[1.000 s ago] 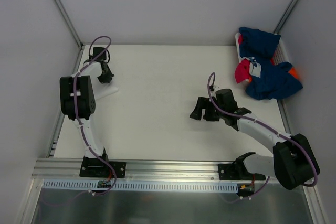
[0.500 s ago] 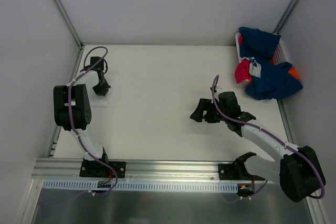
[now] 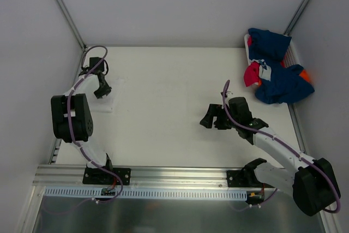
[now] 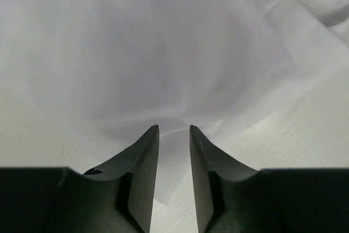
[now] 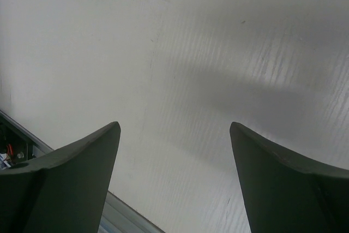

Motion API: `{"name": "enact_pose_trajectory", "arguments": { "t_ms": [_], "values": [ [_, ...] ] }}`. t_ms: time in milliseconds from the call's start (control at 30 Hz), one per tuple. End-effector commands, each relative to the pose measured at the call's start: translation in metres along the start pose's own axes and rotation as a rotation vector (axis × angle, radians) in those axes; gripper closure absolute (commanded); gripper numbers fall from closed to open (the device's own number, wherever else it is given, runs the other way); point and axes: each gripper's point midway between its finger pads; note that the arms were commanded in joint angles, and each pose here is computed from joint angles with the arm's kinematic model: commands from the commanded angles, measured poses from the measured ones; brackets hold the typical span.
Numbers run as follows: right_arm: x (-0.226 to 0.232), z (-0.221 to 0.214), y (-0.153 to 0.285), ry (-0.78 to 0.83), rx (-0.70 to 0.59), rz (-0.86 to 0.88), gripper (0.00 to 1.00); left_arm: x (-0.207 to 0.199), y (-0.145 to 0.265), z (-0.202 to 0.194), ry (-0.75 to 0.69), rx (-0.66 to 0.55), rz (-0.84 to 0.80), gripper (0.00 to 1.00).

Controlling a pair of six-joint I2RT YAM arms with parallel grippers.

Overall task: Fold and stack the t-shirts
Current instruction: Put the neatly folded tshirt into the corner of the board with the left arm

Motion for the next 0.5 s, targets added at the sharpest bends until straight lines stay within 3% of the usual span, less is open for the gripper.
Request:
{"name": "enact_pose_trajectory", "arguments": {
  "t_ms": [0, 33, 133, 200, 300, 367, 467],
  "values": [
    [0.006, 0.023, 0.006, 0.026, -0.054, -0.015, 0.14, -0.005, 0.061, 0.04, 0.054, -0.205, -0.05, 0.69],
    [0.008, 0.032, 0.011, 0.029, -0.081, -0.018, 0.14, -0.016, 0.075, 0.041, 0.036, -0.246, -0.072, 0.58],
    [0.012, 0.048, 0.022, 0.066, -0.141, -0.028, 0.14, -0.039, 0.133, 0.055, 0.004, -0.407, -0.148, 0.44],
    [0.012, 0.054, 0.029, 0.086, -0.166, -0.043, 0.14, -0.055, 0.17, 0.057, -0.034, -0.473, -0.231, 0.42],
    [0.011, 0.061, 0.041, 0.108, -0.208, -0.064, 0.16, -0.085, 0.207, 0.025, -0.155, -0.53, -0.311, 0.41],
    [0.007, 0.062, 0.046, 0.12, -0.226, -0.081, 0.19, -0.105, 0.219, -0.007, -0.222, -0.512, -0.381, 0.41],
    [0.0, 0.058, 0.048, 0.123, -0.202, -0.121, 0.19, -0.12, 0.218, -0.055, -0.244, -0.386, -0.517, 0.4]
  ]
}}
Point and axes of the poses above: each gripper's point midway between its finger pads, its own y axis back along the fingers, its own x axis along the line the jaws close on, z = x × y, and after that the axes turned 6 degrees about y, right-handed
